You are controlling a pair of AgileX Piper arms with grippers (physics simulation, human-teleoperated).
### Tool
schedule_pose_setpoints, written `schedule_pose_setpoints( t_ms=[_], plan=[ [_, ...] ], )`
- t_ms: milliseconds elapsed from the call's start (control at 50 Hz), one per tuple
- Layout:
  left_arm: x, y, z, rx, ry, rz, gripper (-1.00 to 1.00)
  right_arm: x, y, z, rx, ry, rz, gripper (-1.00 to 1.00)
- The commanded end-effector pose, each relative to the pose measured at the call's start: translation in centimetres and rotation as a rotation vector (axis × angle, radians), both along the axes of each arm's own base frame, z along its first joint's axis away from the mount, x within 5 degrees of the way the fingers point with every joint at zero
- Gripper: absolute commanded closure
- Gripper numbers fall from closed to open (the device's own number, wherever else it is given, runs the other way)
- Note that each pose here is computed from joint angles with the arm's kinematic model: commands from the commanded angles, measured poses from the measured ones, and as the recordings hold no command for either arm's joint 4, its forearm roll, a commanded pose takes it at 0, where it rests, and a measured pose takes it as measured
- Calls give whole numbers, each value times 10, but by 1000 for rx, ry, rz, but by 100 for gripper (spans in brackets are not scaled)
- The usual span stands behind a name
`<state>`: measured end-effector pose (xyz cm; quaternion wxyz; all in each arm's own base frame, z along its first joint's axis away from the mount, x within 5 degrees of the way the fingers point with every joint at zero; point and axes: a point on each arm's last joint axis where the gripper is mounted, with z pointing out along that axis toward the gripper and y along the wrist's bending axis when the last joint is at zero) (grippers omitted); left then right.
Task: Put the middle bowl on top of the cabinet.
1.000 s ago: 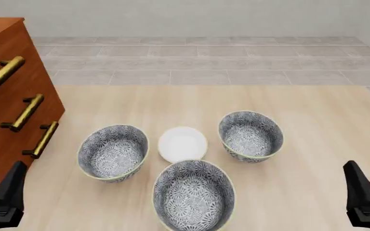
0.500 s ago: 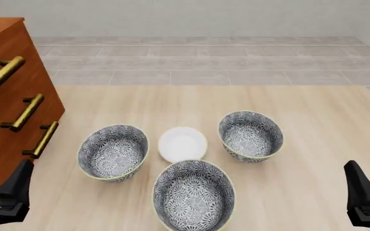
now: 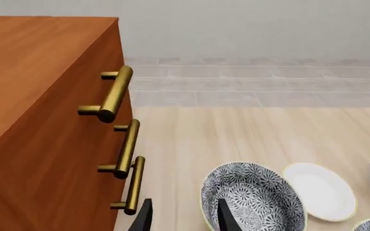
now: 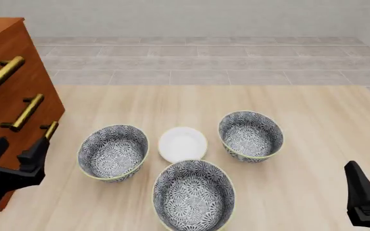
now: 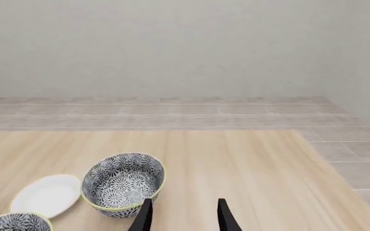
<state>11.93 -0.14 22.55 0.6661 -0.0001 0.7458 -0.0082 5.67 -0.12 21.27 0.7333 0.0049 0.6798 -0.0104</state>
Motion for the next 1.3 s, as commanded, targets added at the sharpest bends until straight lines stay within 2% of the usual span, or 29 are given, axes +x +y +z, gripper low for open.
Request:
schedule_pose_setpoints(
  t_ms=[20, 60, 100, 120, 160, 220, 300, 460, 700, 980, 1180, 1300],
  plan=[
    [29, 1, -2, 8, 93, 6, -100, 0, 0, 0, -3, 1, -3, -100],
    [35, 0, -3, -10, 109, 3, -100, 0, 0, 0, -3, 2, -3, -100],
    [41, 2, -5, 18, 132, 9, -100, 0, 0, 0, -6, 4, -2, -100],
    [41, 0, -4, 3, 128, 5, -100, 1, 0, 0, -5, 3, -3, -100],
    [52, -1, -9, 1, 180, -4, -100, 1, 0, 0, -4, 4, -4, -100],
    [57, -6, -12, -27, 202, -24, -100, 1, 0, 0, -2, 4, -2, -100],
    [61, -5, -10, -25, 207, -16, -100, 1, 0, 0, 0, 5, -2, -100],
    [81, -10, -10, -22, 272, -36, -100, 1, 0, -1, -6, 10, -5, -100],
    [97, -14, -9, -28, 331, -45, -100, 1, -1, -1, -7, 12, -11, -100],
    [102, -20, -18, -57, 393, -57, -100, 1, -1, -2, -8, 17, -15, -100],
    [92, -22, -22, -75, 414, -64, -100, 2, -1, -1, -11, 20, -18, -100],
    [95, -23, -38, -83, 447, -63, -100, 3, -1, -1, -15, 23, -17, -100]
  ],
)
